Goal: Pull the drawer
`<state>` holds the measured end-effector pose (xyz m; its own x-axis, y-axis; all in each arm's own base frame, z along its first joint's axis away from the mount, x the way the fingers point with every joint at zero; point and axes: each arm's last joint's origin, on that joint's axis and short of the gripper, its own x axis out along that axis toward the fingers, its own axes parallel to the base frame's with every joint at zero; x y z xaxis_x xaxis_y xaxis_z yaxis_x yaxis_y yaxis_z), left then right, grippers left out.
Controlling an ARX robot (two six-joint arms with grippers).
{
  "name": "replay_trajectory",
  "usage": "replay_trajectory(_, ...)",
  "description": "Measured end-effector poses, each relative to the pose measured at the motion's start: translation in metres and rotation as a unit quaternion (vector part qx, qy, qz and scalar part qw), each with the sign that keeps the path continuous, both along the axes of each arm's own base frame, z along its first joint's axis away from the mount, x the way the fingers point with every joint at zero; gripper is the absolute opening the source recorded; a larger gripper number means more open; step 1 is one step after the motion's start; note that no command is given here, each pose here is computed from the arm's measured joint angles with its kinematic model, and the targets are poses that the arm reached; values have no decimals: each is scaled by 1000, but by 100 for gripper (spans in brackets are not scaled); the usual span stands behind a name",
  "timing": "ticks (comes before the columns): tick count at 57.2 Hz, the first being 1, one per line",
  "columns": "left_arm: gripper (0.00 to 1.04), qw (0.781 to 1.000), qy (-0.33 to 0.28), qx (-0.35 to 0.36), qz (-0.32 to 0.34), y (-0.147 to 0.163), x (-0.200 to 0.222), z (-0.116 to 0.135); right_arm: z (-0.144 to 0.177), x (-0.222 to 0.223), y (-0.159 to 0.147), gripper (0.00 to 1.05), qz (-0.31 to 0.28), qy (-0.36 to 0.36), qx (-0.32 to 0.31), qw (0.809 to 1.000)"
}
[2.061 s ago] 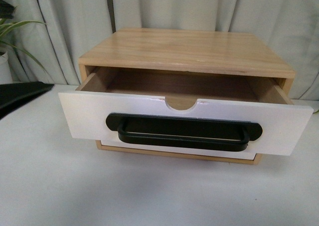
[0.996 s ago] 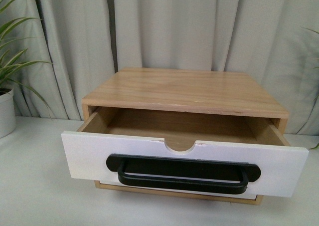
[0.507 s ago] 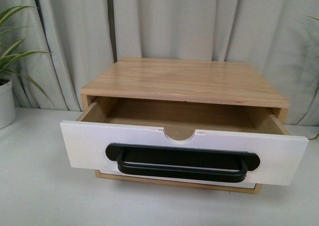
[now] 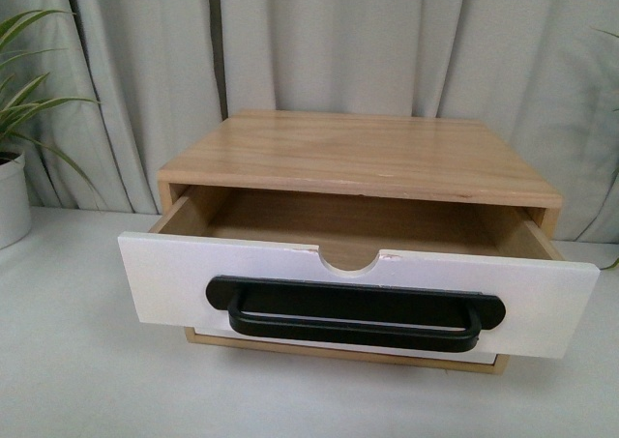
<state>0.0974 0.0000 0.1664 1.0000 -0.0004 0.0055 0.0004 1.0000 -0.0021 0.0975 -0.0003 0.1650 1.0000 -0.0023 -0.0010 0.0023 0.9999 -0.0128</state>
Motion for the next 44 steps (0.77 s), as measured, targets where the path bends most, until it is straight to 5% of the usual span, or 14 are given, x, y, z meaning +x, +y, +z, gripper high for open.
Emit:
replay_trajectory(15,100,1000,0,0,0,0,0,0,0,0,0,93,0,0,0,1000)
replay_trajectory(17,99,1000,0,0,0,0,0,0,0,0,0,98,0,0,1,1000)
replay_trajectory(44,99,1000,0,0,0,0,0,0,0,0,0,96,0,0,1,1000)
